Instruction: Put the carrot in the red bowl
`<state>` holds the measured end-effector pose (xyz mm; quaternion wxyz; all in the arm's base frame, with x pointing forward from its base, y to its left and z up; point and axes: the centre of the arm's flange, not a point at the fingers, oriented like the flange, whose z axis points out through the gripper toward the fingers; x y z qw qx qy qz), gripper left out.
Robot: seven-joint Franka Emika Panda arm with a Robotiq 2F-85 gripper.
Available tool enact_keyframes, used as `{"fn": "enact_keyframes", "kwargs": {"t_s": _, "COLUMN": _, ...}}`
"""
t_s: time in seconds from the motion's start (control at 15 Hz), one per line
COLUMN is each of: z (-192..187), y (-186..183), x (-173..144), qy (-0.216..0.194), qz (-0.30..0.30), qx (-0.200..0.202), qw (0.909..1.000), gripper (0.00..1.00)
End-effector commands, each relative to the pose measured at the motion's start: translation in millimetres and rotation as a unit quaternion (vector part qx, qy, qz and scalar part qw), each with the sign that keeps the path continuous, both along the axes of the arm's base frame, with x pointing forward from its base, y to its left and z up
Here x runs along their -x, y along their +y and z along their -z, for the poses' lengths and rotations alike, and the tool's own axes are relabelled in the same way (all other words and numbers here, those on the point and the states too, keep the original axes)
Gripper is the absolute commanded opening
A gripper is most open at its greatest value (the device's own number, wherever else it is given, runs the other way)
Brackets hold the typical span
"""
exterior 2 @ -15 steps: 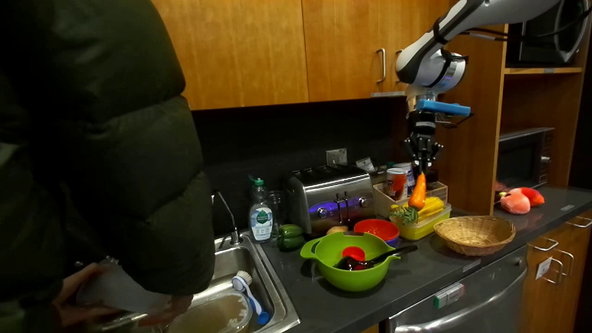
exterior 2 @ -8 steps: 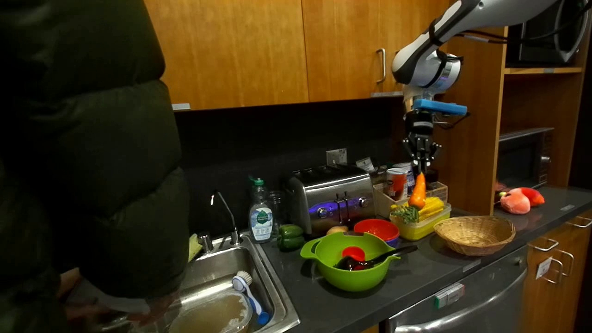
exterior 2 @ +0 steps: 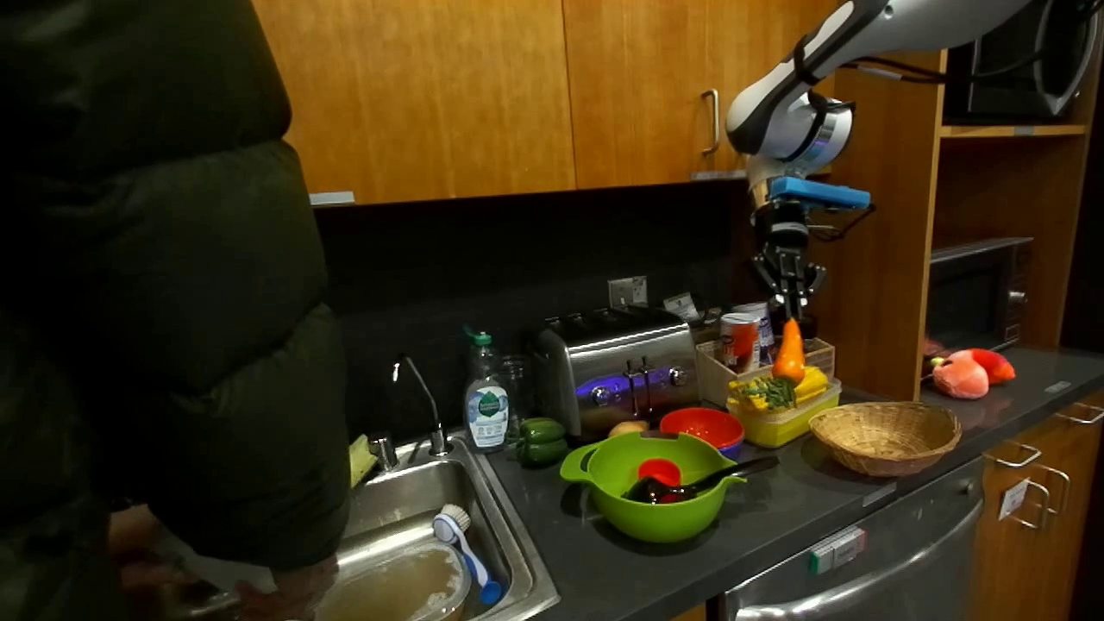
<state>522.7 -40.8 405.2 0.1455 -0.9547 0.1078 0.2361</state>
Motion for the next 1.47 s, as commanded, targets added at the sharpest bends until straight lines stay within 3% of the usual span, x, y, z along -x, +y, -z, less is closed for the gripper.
{"fn": "enact_keyframes", "kwargs": {"t_s": 0.0, "z": -6, "y": 3, "x": -12, "qy": 0.014, "qz": -0.011, "qx": -0.013, "qw": 0.9997, "gripper": 0.04}}
{"fn": "enact_keyframes", "kwargs": {"t_s": 0.47, "z": 4, "y": -12, "x": -17, "qy": -0.093, "qz": 0.049, "qx": 0.05, "qw": 0.9932, "gripper": 0.04}}
{"fn": "enact_keyframes", "kwargs": {"t_s": 0.67, "z": 4, "y": -21, "x": -27, "qy": -0.16, "qz": 0.081, "qx": 0.066, "qw": 0.9815, "gripper": 0.04}}
{"fn": "enact_keyframes", "kwargs": {"t_s": 0.87, "z": 5, "y": -25, "x": -33, "qy": -0.203, "qz": 0.101, "qx": 0.074, "qw": 0.9712, "gripper": 0.04}}
{"fn": "enact_keyframes", "kwargs": {"t_s": 1.4, "z": 25, "y": -16, "x": -22, "qy": -0.218, "qz": 0.098, "qx": 0.08, "qw": 0.9677, "gripper": 0.04}}
